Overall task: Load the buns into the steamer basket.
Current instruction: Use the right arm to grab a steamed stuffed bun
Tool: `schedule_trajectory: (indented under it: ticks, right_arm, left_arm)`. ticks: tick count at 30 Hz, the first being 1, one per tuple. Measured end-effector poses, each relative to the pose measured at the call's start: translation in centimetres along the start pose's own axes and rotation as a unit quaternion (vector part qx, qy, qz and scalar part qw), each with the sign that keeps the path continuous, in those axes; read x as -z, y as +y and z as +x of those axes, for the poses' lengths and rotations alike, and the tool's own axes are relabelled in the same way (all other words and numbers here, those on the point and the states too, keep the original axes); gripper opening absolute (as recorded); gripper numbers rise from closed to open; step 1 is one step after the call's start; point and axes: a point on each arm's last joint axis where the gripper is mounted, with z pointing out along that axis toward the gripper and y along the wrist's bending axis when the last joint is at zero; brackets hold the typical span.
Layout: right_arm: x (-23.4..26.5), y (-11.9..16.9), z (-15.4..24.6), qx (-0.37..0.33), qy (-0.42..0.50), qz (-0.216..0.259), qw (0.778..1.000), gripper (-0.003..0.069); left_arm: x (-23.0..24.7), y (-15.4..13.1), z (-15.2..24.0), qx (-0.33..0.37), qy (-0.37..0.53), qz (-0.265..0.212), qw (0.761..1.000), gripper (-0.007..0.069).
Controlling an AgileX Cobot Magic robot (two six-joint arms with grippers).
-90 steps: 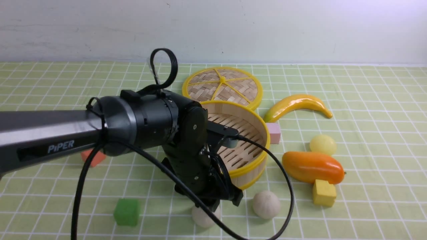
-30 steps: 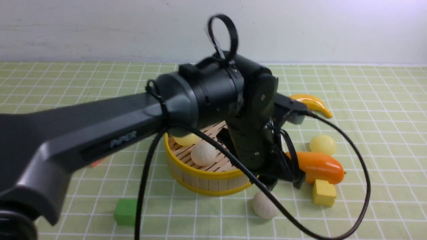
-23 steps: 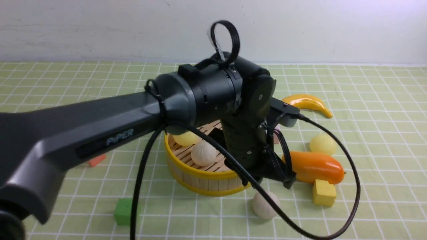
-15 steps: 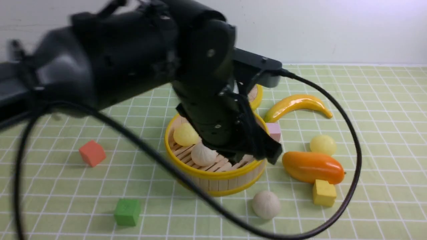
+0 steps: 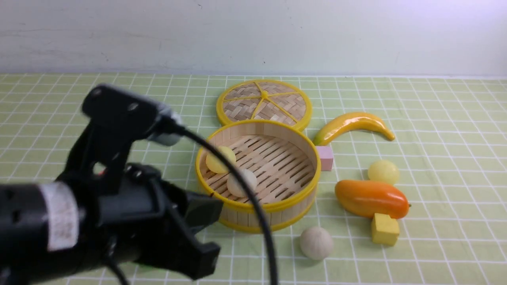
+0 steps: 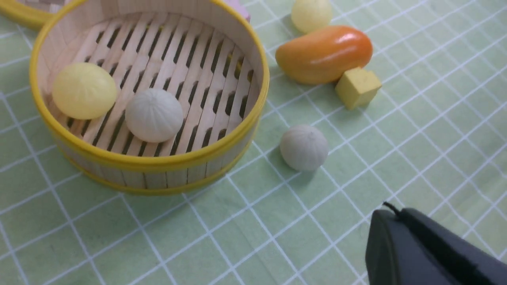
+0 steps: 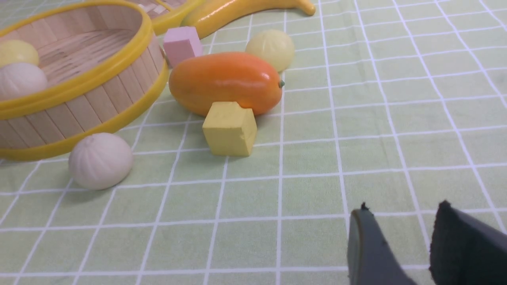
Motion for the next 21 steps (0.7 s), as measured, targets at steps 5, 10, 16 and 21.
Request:
schedule_trajectory:
  ticks: [5,10,16,21]
  right_arm:
    - [0.0,0.0,0.0,0.000,-0.002,0.000,1.000,0.0241]
    - [-0.1,0.2,-0.3,-0.071,-0.033,-0.014,0.997,0.0241]
    - [0.2,0.3,-2.3,-0.284,-0.132,-0.060,0.948,0.0241]
    - [1.0,1.0,-4.0,-0.318,-0.126,-0.087,0.936,0.0214]
  left_arm:
    - [2.7,1.0,4.0,0.010,-0.038,0.011,0.999,-0.0013]
    - [4.0,1.6,6.6,0.011,-0.098,0.028,0.995,-0.0013]
    - [4.2,1.7,7.1,0.012,-0.144,0.041,0.989,-0.0013]
    - [4.3,1.6,6.8,0.012,-0.159,0.045,0.986,-0.0013]
